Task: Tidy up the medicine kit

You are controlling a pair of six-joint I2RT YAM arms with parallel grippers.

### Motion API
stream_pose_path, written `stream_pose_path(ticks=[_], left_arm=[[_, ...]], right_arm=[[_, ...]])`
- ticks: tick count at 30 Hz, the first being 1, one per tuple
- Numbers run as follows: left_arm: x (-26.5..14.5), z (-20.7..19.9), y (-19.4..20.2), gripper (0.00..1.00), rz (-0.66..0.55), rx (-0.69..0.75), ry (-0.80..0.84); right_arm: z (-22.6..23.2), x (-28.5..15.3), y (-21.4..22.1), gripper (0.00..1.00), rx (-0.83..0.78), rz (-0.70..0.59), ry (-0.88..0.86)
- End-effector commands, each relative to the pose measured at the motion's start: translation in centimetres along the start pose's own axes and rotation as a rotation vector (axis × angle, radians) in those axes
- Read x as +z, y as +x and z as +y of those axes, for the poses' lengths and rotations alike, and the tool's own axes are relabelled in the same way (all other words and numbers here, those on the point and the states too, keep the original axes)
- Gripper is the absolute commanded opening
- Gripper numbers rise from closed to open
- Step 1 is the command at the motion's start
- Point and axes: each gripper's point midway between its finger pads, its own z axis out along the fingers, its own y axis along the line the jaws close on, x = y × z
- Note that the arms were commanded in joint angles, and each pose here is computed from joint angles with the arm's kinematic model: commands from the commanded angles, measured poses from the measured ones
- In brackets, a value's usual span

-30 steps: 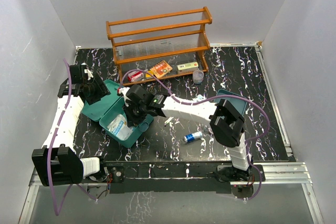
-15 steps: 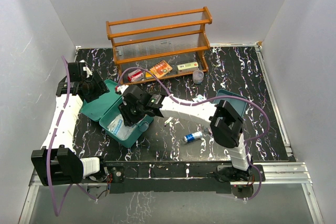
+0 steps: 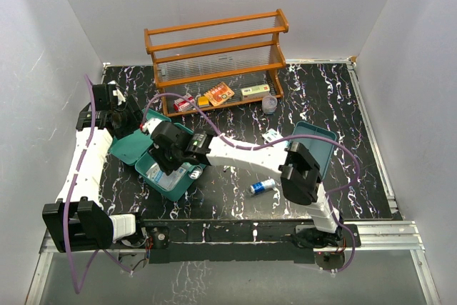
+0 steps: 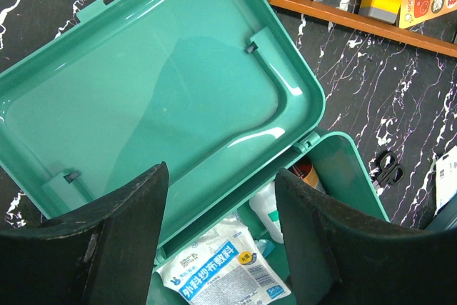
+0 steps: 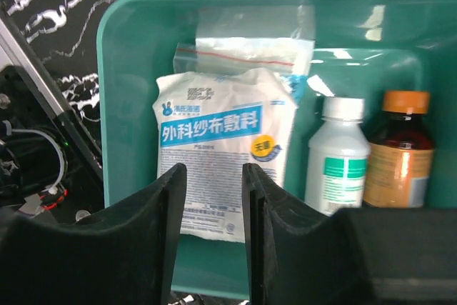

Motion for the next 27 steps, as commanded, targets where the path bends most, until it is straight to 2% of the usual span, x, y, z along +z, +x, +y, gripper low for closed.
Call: stream_pose_path(ticks=[1,9,15,20,27], left_arm=[[-0.9,-0.4,-0.3,0.61,-0.007,0.01,0.015],[-0.9,-0.3,0.0,0.61,-0.003,0.01,0.014],[-1.0,-0.3,0.0,0.61,0.0,0.012,0.014],[-1.2,-1.1,-0.5,0.61,-0.004,0.023,0.052],[-2.7,-5.5,-2.0,0.62,-0.046,0.115,0.265]], right_arm=[[0.9,1.4,1.1,0.34,-0.047,0.042,-0.012],[1.6,2.8,3.3,0.34,-0.046,0.098,-0.066],[2.4,2.8,3.0,0.34,0.0,0.086,-0.104],[2.2,1.0,0.1,0.34,0.026,0.012,-0.073],[0.2,-5.0,-5.9,0.38,0.107,-0.175,-0.005]])
